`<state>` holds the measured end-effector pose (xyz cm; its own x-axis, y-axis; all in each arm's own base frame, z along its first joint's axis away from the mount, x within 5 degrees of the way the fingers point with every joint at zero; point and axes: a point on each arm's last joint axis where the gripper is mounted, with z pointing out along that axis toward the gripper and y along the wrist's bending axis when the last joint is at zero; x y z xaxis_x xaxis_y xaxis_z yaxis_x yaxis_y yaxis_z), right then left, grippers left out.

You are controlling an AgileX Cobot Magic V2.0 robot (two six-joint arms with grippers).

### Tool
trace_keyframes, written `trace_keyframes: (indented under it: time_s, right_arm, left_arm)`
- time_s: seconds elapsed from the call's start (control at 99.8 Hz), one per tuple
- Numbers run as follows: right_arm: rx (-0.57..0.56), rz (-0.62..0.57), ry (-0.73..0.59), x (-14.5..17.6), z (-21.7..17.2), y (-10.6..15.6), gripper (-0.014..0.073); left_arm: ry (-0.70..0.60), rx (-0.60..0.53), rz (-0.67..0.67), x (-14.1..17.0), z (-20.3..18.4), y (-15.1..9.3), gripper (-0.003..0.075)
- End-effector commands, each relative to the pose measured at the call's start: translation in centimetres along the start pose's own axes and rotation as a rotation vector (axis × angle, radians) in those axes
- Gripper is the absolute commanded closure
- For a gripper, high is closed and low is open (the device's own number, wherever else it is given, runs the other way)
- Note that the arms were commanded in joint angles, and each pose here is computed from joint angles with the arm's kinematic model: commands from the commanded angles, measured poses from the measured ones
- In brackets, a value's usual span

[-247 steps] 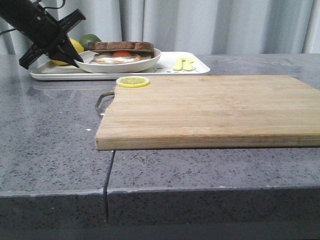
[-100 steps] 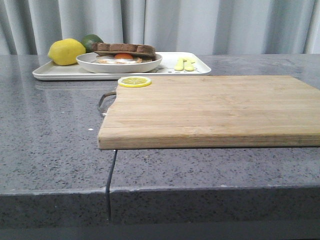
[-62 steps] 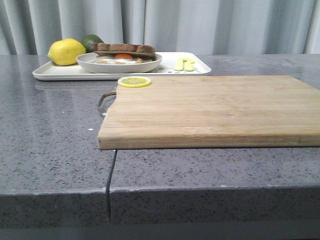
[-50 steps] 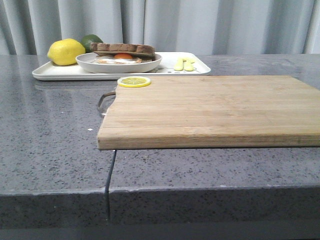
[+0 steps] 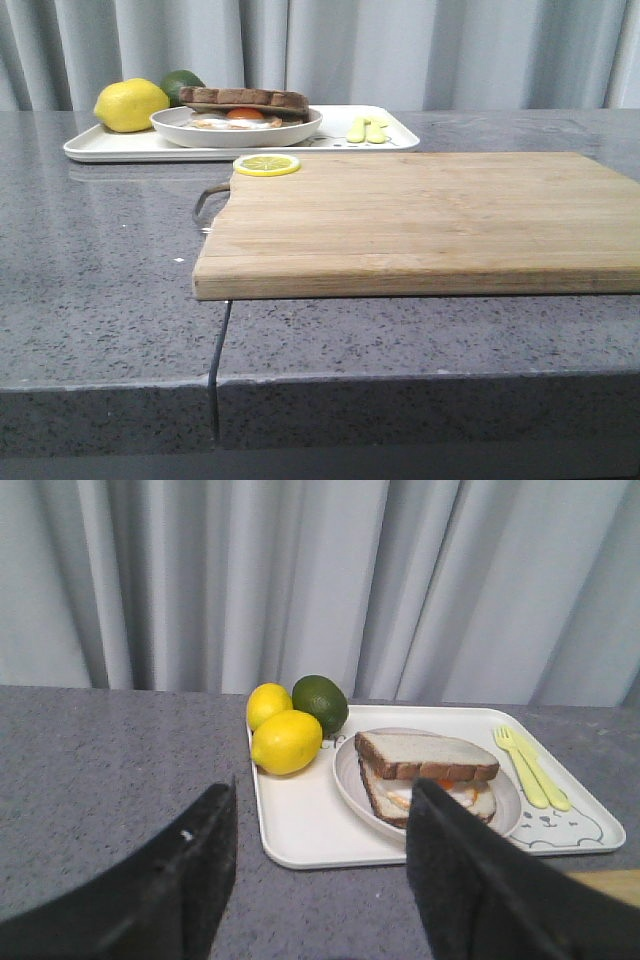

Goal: Place bread and move sandwich to tray

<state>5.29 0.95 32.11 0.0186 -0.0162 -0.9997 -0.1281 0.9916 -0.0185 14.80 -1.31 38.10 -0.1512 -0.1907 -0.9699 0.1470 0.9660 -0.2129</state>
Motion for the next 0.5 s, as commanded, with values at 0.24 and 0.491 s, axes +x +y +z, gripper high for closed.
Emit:
trace_keyframes:
  time_s: [0.24, 0.491]
  right_arm:
    - [0.007, -0.075, -0.178, -1.1, -4.2, 0.4, 0.0067]
    - [-0.024, -0.099, -0.044, 1.2, -4.4, 0.6, 0.0067]
  left_arm:
    - [-0.176, 0.0, 0.019, 6.9, -7.5, -0.1, 0.0363]
    - [-0.202, 0.061, 0.05, 9.8, -9.8, -0.6, 0.0363]
